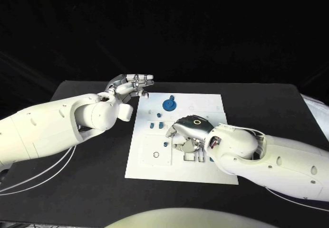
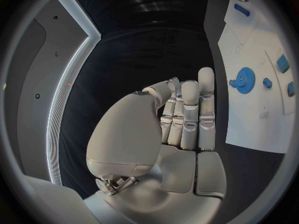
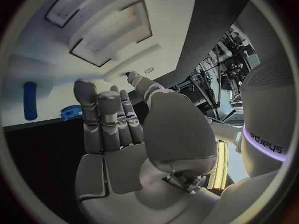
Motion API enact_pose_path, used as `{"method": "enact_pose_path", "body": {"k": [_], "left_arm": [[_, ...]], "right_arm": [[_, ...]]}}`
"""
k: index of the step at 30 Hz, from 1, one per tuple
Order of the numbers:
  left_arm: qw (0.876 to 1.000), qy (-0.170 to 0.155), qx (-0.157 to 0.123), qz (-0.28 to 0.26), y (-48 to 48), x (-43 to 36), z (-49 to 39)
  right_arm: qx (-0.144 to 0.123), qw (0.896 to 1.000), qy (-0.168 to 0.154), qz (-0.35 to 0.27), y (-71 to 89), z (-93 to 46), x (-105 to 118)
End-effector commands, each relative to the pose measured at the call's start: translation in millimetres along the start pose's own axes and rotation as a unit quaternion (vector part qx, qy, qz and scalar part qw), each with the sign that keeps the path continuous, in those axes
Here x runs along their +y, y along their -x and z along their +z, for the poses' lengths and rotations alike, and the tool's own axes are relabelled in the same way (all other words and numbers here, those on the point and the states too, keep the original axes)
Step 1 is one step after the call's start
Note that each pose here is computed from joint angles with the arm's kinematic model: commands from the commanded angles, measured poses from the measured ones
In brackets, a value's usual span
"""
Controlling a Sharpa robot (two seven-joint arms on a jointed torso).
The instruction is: Assemble the parts on the task board
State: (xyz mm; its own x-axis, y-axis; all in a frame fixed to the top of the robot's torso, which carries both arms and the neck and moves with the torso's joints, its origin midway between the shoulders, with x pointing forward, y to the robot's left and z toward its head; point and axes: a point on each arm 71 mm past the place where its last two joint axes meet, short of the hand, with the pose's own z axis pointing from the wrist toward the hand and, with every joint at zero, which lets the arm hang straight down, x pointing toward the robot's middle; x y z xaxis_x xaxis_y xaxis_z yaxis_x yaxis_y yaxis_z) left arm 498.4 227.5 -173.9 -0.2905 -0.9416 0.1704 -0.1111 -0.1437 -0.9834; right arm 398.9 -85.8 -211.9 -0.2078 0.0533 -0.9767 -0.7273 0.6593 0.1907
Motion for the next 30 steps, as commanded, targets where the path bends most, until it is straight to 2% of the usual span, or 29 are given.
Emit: {"method": "enact_pose_path", "body": {"k": [1, 7, 12, 17, 22, 30], "left_arm": [[1.0, -0.001, 0.015, 0.002, -2.0, -0.5, -0.1], [1.0, -0.001, 0.017, 0.002, -2.2, -0.5, -0.2], [1.0, -0.001, 0.018, 0.002, -2.9, -0.4, 0.1], [1.0, -0.002, 0.018, 0.002, -3.2, -0.2, 0.4], [1.0, -0.001, 0.019, 0.002, -3.2, 0.2, 0.6], [1.0, 0.0, 0.018, 0.002, -2.4, 0.4, 0.4]], "right_arm": [[-0.03, 0.998, -0.031, 0.046, 19.6, -9.7, -14], [-0.03, 0.996, -0.074, 0.042, 48.8, -31.2, -48], [-0.019, 0.995, -0.096, -0.003, 56.9, -42.9, -67], [-0.008, 0.993, -0.108, -0.043, 56.2, -44.8, -78], [0.007, 0.992, -0.111, -0.058, 52.2, -42.8, -81], [0.036, 0.993, -0.098, -0.057, 43.0, -38.8, -77]]}}
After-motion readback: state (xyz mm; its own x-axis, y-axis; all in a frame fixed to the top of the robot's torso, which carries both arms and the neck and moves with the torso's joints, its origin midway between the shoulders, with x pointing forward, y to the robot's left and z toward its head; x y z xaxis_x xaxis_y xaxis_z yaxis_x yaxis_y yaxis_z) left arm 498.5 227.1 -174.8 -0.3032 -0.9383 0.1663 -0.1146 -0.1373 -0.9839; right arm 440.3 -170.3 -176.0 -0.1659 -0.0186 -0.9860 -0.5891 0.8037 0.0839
